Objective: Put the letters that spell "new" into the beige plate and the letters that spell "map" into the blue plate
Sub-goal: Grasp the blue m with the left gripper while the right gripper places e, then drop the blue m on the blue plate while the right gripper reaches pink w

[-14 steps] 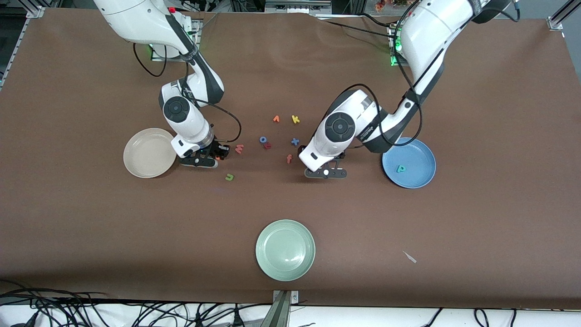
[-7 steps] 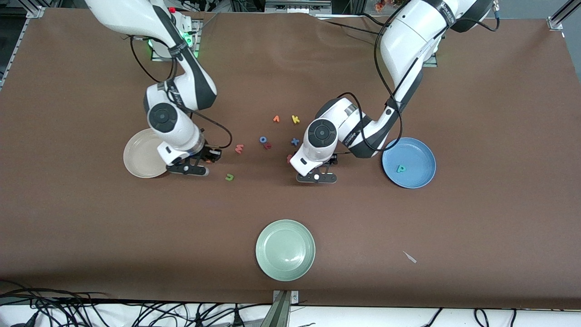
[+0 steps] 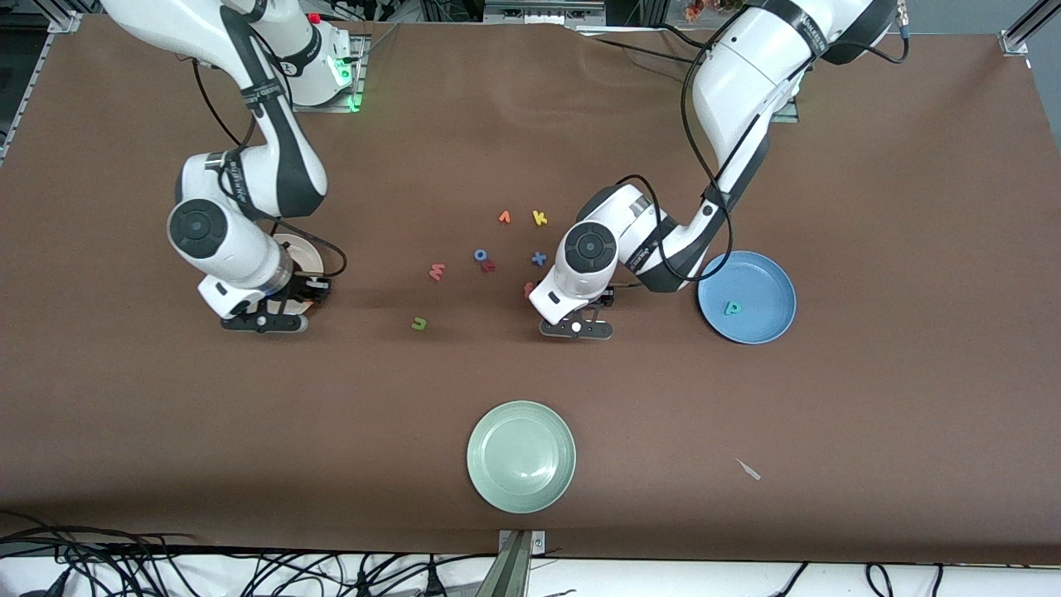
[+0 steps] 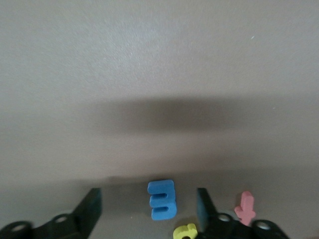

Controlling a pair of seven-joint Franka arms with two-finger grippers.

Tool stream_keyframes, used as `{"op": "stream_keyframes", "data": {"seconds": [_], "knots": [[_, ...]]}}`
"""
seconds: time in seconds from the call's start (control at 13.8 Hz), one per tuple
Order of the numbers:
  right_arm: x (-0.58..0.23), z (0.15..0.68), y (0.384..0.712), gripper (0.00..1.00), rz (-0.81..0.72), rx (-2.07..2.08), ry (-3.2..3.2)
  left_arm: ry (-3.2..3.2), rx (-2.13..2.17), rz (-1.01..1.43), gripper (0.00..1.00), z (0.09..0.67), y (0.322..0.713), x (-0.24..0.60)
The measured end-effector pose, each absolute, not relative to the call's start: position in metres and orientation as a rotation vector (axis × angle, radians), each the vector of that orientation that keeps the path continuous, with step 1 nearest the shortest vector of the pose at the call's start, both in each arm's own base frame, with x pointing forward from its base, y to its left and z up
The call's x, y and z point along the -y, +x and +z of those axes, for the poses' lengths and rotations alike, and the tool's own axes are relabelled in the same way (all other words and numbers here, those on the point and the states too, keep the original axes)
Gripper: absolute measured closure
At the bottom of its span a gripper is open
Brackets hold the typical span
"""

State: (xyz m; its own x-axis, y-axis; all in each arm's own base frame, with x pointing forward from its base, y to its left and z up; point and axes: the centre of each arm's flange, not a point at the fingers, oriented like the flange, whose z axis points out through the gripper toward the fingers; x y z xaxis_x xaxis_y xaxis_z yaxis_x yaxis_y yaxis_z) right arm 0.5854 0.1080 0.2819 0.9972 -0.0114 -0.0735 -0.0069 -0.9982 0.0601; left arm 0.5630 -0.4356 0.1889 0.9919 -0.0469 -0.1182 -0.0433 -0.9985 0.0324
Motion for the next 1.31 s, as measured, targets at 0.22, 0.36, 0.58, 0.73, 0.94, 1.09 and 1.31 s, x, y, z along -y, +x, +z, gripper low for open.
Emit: {"op": "stream_keyframes", "data": {"seconds": [0.22, 0.36, 0.58, 0.73, 0.94, 1.09, 1.31], "knots": [[-0.07, 0.284, 0.587, 0.7, -0.157, 0.038, 3.058, 3.105, 0.087, -0.197, 0.3, 0.181, 0.557, 0.441], [-0.055, 0.28, 0.583, 0.7, -0.218, 0.058, 3.045, 3.107, 0.108, -0.203, 0.32, 0.178, 0.55, 0.449], [-0.045, 0.266, 0.572, 0.7, -0.335, 0.083, 3.024, 3.11, 0.115, -0.213, 0.5, 0.173, 0.547, 0.451], [-0.036, 0.254, 0.57, 0.7, -0.381, 0.107, 3.01, 3.111, 0.108, -0.209, 0.73, 0.174, 0.549, 0.448], [-0.03, 0.24, 0.568, 0.46, -0.42, 0.144, 3.009, 3.122, 0.084, -0.208, 0.73, 0.184, 0.562, 0.436], [-0.034, 0.245, 0.571, 0.24, -0.427, 0.15, 3.02, 3.14, 0.125, -0.23, 0.73, 0.214, 0.586, 0.406], [-0.05, 0.265, 0.583, 0.0, -0.406, 0.139, 3.047, 3.167, 0.257, -0.315, 0.73, 0.276, 0.62, 0.33]]}}
